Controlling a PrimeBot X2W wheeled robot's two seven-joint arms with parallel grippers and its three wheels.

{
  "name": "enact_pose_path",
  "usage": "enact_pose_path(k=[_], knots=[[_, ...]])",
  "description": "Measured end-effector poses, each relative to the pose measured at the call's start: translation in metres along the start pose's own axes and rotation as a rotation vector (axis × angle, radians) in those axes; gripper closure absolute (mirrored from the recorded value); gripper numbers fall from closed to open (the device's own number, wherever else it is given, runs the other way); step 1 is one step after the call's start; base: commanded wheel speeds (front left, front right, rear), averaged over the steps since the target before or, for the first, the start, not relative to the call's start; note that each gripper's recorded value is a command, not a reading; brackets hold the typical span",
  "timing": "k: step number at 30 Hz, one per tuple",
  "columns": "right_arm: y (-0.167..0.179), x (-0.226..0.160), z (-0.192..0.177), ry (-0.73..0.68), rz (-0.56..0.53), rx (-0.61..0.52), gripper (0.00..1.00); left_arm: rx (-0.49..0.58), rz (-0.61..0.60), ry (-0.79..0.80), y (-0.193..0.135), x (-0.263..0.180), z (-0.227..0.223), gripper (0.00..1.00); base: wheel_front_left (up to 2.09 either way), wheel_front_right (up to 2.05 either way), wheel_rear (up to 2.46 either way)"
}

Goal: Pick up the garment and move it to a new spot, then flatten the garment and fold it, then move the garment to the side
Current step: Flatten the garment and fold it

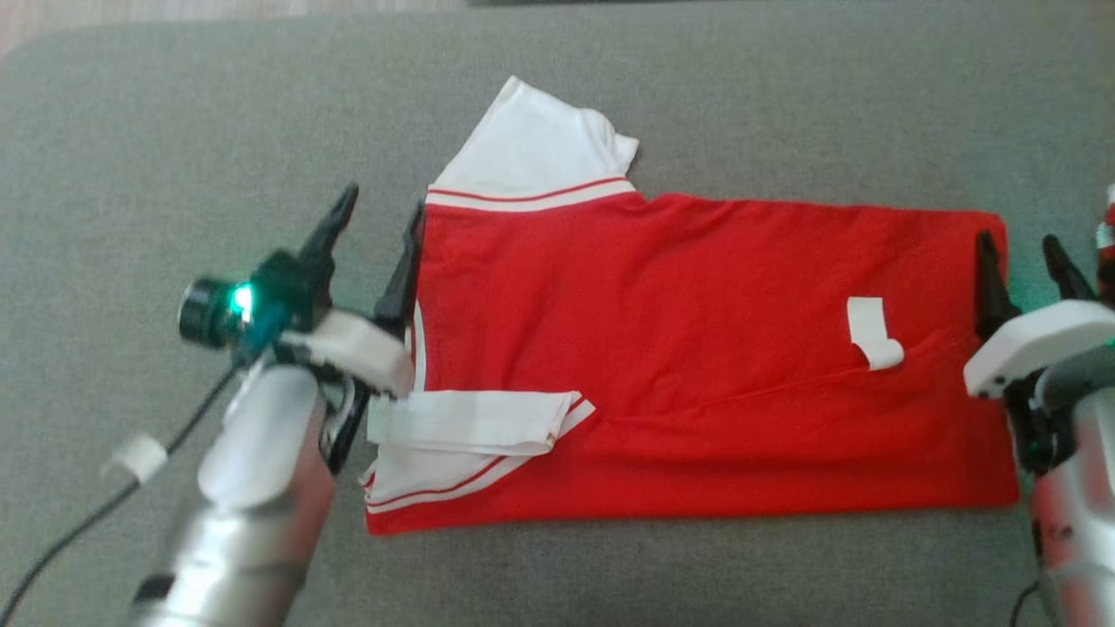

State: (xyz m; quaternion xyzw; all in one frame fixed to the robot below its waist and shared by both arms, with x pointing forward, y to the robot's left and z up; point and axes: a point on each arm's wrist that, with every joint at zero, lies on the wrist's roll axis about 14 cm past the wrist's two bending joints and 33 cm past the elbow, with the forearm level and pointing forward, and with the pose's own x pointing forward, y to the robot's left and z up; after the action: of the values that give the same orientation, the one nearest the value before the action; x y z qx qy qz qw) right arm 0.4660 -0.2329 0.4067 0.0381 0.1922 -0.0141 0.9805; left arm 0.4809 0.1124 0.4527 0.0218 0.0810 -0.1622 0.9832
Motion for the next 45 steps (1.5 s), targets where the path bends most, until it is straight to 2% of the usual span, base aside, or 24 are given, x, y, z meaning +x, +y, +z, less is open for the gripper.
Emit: enact_pose_path(k=[9, 14, 18, 22, 23, 25, 33, 39, 45], knots=[[-0.014, 0.030, -0.013, 0.106, -0.019, -0.020, 0.00, 0.010, -0.047, 0.079, 0.000, 0.028, -0.020, 0.00, 0.00, 0.00, 0.00], [-0.005, 0.039, -0.018, 0.137, 0.008, -0.021, 0.00, 0.028, -0.094, 0.077, -0.007, 0.041, -0.012, 0.00, 0.00, 0.00, 0.00], [0.000, 0.039, -0.032, 0.180, 0.025, -0.011, 0.26, 0.044, -0.103, 0.081, -0.002, 0.045, -0.009, 0.00, 0.00, 0.00, 0.00], [0.001, 0.041, -0.032, 0.187, 0.036, -0.020, 0.59, 0.051, -0.145, 0.127, -0.011, 0.045, -0.021, 0.00, 0.00, 0.00, 0.00], [0.001, 0.042, -0.030, 0.180, 0.038, -0.025, 0.68, 0.052, -0.156, 0.133, -0.013, 0.046, -0.022, 0.00, 0.00, 0.00, 0.00], [0.001, 0.046, -0.027, 0.166, 0.042, -0.030, 1.00, 0.055, -0.176, 0.146, -0.017, 0.051, -0.021, 0.00, 0.00, 0.00, 0.00], [0.001, 0.060, -0.017, 0.096, 0.051, -0.037, 1.00, 0.077, -0.252, 0.183, -0.019, 0.087, -0.003, 0.00, 0.00, 0.00, 0.00], [-0.001, 0.072, -0.005, 0.039, 0.052, -0.027, 1.00, 0.071, -0.305, 0.240, -0.026, 0.113, -0.013, 0.00, 0.00, 0.00, 0.00], [0.000, 0.078, -0.008, 0.027, 0.062, -0.014, 1.00, 0.062, -0.320, 0.282, -0.029, 0.137, -0.034, 0.00, 0.00, 0.00, 0.00]])
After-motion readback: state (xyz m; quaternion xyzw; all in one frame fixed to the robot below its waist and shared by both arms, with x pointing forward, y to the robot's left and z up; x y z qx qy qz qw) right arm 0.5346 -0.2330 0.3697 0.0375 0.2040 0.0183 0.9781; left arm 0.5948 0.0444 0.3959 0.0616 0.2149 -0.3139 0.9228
